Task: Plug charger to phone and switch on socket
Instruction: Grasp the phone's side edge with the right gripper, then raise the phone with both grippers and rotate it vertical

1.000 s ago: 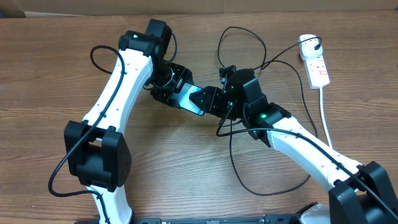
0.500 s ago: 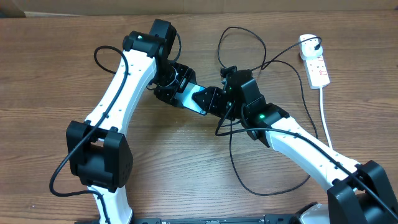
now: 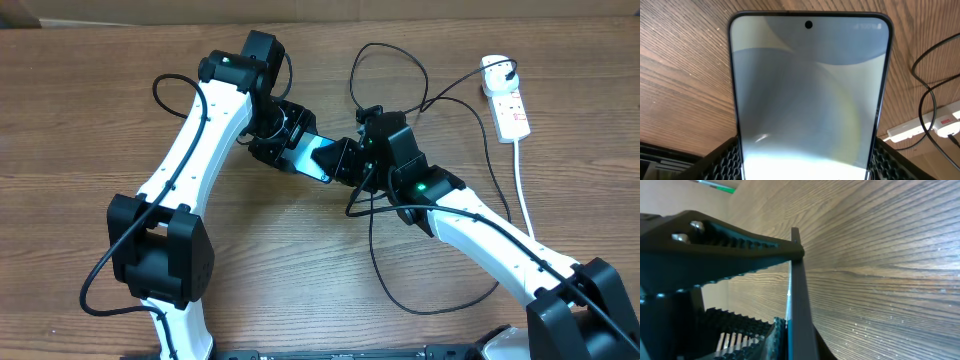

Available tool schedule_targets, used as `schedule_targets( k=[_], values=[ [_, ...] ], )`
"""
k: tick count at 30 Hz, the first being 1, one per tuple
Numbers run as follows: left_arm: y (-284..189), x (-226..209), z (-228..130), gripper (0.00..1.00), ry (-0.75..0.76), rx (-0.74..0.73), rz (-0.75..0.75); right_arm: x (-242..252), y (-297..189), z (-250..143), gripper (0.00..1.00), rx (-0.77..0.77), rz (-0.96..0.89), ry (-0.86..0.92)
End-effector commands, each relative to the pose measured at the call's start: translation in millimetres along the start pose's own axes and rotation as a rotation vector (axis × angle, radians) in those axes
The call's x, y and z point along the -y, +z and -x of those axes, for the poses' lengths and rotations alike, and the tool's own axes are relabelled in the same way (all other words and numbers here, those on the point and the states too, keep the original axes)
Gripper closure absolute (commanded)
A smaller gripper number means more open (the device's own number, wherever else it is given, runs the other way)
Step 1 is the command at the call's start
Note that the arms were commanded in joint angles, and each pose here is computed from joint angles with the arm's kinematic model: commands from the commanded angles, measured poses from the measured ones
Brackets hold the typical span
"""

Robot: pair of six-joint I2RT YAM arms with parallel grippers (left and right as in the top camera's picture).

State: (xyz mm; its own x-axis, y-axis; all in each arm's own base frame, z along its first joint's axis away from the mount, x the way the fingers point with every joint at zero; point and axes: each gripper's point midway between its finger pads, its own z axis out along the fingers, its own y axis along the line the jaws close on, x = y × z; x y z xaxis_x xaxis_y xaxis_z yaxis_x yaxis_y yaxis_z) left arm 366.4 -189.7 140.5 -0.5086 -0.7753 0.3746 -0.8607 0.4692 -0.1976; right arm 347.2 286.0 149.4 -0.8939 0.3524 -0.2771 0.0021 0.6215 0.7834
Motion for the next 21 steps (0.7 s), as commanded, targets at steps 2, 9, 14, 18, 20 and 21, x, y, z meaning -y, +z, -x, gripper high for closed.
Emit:
schedule_targets(
  k=[2, 9, 14, 18, 20, 21],
  values=[
    [-3.1, 6.6, -13.8, 0.96, 0.008, -0.038, -0.018, -12.1, 0.5, 1.5, 0.96, 0.006, 0.023, -0.05],
    [-3.1, 6.6, -13.8, 0.96, 0.008, -0.038, -0.018, -14.2, 0.4, 2.9, 0.96, 0.012, 0.031, -0.054],
    [-4.7, 6.6, -9.8, 0.96, -0.001, -0.035, -0.022, -12.5, -0.5, 6.1, 0.96, 0.019, 0.028, -0.05],
    [-9.5, 6.3, 1.4, 0.92, 0.03, -0.029, -0.034, -6.5, -4.1, 16.3, 0.96, 0.037, 0.022, -0.042],
    [-14.4, 6.4, 9.9, 0.86, 0.113, -0.036, -0.051, -3.5, -9.2, 24.7, 0.96, 0.039, 0.034, -0.047],
    [-16.5, 7.0, 11.9, 0.83, 0.159, -0.047, -0.063, -1.0, -11.9, 28.8, 0.96, 0.042, 0.035, -0.044]
  ],
)
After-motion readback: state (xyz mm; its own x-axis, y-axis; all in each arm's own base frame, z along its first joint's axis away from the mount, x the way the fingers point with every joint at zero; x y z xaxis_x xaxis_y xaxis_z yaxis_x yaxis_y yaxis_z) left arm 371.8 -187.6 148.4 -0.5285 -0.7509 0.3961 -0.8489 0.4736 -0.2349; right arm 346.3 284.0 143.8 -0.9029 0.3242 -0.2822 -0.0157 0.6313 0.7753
